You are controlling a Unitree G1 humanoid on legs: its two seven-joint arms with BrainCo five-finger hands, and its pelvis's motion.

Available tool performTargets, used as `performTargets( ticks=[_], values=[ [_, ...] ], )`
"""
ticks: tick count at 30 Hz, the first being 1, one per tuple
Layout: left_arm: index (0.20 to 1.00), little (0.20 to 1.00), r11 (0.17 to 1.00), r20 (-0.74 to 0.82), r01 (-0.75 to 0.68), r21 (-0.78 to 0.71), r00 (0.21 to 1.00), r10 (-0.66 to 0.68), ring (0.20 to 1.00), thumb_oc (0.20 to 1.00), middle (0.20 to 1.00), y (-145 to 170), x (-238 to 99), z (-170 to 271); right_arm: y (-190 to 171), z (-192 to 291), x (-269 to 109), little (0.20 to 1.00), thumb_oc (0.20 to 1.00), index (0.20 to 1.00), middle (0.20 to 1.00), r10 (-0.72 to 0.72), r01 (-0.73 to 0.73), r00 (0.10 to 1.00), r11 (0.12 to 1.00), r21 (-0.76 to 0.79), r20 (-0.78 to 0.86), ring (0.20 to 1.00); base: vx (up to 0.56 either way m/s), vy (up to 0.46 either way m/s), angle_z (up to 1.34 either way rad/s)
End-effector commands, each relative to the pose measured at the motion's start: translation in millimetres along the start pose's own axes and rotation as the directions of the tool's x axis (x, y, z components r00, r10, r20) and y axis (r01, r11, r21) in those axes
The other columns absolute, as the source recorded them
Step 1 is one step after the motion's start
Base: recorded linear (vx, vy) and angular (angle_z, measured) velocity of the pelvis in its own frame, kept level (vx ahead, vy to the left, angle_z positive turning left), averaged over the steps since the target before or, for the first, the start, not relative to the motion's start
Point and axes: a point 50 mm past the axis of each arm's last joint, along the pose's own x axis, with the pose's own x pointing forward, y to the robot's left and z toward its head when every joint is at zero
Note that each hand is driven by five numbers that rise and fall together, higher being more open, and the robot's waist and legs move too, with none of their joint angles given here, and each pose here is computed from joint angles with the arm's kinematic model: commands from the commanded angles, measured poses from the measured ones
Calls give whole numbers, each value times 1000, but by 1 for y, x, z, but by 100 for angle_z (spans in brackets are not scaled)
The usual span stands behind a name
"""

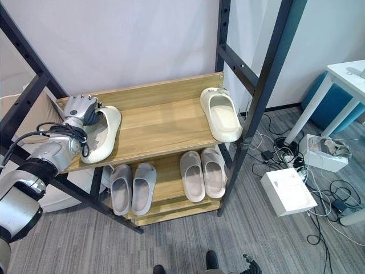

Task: Arrange the slippers neatly on the shoe rack.

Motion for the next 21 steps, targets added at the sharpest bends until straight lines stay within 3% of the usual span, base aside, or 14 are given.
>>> performTargets(
  ticks=[1,7,12,21],
  values=[
    [200,200,996,-76,-80,44,994,83,200,200,200,40,22,-14,-6,26,7,1000,1000,1000,1000,-32,30,995,999,28,91,1000,31,2,-1],
    [200,200,988,46,-153,34,987,152,200,200,200,55,26,11,-4,24,5,1000,1000,1000,1000,-26,23,995,999,33,95,1000,17,-1,0],
    [200,200,962,218,-266,-60,937,272,200,200,200,83,20,46,-3,35,8,1000,1000,1000,1000,-21,17,993,999,42,116,1000,8,-8,3],
    [200,200,947,397,-287,-146,860,322,200,200,200,97,14,103,-7,39,12,1000,1000,1000,1000,-34,30,995,998,48,99,1000,-6,-23,6]
  ],
)
